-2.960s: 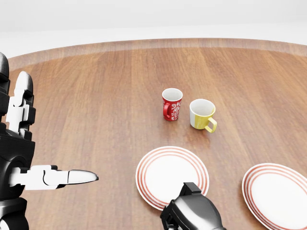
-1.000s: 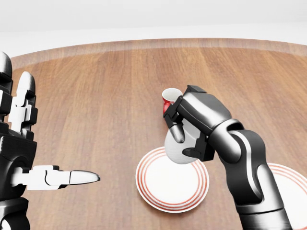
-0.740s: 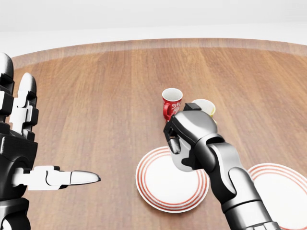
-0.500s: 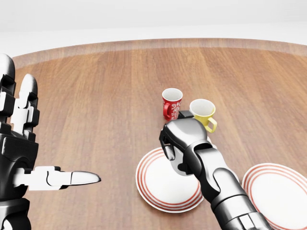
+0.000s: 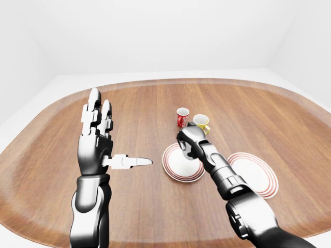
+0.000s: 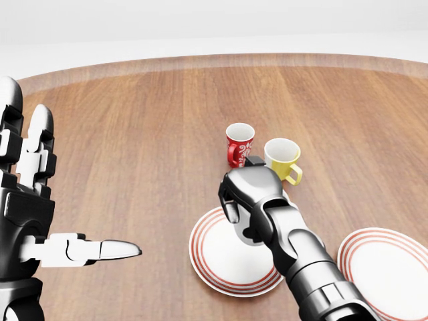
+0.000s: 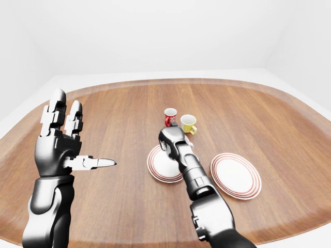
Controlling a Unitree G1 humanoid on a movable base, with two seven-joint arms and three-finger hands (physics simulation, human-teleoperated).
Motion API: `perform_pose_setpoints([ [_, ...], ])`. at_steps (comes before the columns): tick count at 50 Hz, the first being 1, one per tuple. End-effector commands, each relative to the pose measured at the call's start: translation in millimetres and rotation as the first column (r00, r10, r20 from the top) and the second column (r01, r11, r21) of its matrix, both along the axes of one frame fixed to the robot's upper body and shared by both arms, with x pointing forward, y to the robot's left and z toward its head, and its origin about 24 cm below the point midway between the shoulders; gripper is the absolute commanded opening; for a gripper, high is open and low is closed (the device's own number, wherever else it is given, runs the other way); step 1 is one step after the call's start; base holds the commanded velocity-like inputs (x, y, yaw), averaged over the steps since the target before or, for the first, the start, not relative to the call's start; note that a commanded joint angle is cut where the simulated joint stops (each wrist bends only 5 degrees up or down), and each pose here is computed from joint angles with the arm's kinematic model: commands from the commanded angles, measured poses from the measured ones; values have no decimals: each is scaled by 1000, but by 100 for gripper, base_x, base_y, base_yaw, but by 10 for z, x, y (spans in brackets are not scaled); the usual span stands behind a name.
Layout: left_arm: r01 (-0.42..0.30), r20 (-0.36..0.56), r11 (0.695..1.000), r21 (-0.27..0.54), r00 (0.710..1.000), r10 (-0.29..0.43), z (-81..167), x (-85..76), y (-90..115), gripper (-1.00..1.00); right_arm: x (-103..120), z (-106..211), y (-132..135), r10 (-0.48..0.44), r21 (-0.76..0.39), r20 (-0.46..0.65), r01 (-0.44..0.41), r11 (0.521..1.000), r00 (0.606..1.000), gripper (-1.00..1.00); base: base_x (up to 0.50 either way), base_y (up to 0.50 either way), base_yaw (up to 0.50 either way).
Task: Put the white mug on the left plate.
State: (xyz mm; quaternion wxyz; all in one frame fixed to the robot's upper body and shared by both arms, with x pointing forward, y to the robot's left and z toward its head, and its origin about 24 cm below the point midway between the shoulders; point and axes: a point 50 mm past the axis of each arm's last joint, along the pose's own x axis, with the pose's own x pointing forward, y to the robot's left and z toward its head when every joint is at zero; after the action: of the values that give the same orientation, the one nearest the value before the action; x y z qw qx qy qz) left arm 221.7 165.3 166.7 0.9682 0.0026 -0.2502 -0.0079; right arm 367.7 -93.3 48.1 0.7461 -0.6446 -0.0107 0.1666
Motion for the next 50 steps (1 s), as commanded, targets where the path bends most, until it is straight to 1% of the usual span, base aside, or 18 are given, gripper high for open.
perform_pose_setpoints([
  [1, 0, 1, 1000, 0, 1000, 0, 2, 0, 1, 100, 7, -25, 19, -20, 86, -53, 24, 996, 998, -100, 0, 0, 0],
  [3, 0, 3, 1000, 0, 1000, 0, 6, -1, 3, 100, 2, -34, 21, -20, 98, -66, 26, 995, 998, -100, 0, 0, 0],
  [5, 0, 0, 1000, 0, 1000, 0, 0, 2, 2, 100, -8, -49, 30, -23, 138, -98, 37, 990, 995, -100, 0, 0, 0],
  [7, 0, -1, 1000, 0, 1000, 0, -1, 3, 0, 100, -6, -20, 47, -15, 150, -96, 29, 988, 995, -100, 0, 0, 0],
  [10, 0, 1, 1000, 0, 1000, 0, 2, 1, 1, 100, -27, 0, 92, 4, 209, -126, 23, 978, 992, -100, 0, 0, 0],
  [11, 0, 2, 1000, 0, 1000, 0, 3, 0, 1, 100, -27, 5, 92, 6, 203, -121, 19, 979, 993, -100, 0, 0, 0],
  [12, 1, 3, 1000, 0, 1000, -1, 5, -1, 1, 100, -16, 7, 77, 2, 172, -100, 16, 985, 995, -100, 0, 0, 0],
  [24, 0, 2, 1000, 0, 1000, 0, 5, -1, 2, 100, -14, -34, 67, -12, 141, -78, 23, 990, 997, -100, 0, 0, 0],
  [26, 0, 2, 1000, -1, 1000, 0, 4, -1, 3, 100, -25, -54, 74, -10, 123, -67, 18, 992, 998, -100, 0, 0, 0],
  [27, 0, 2, 1000, 0, 1000, 0, 4, -1, 3, 100, -19, -45, 73, -7, 96, -42, 11, 995, 999, -100, 0, 0, 0],
  [39, -1, 3, 1000, -1, 1000, 1, 7, -3, 4, 100, -27, -76, 80, -8, 70, -21, 9, 998, 1000, -100, 0, 0, 0],
  [50, -4, 7, 1000, -4, 1000, 4, 16, 0, 16, 100, -54, -186, 81, -21, 41, -14, 22, 999, 1000, -100, 0, 0, 0],
])
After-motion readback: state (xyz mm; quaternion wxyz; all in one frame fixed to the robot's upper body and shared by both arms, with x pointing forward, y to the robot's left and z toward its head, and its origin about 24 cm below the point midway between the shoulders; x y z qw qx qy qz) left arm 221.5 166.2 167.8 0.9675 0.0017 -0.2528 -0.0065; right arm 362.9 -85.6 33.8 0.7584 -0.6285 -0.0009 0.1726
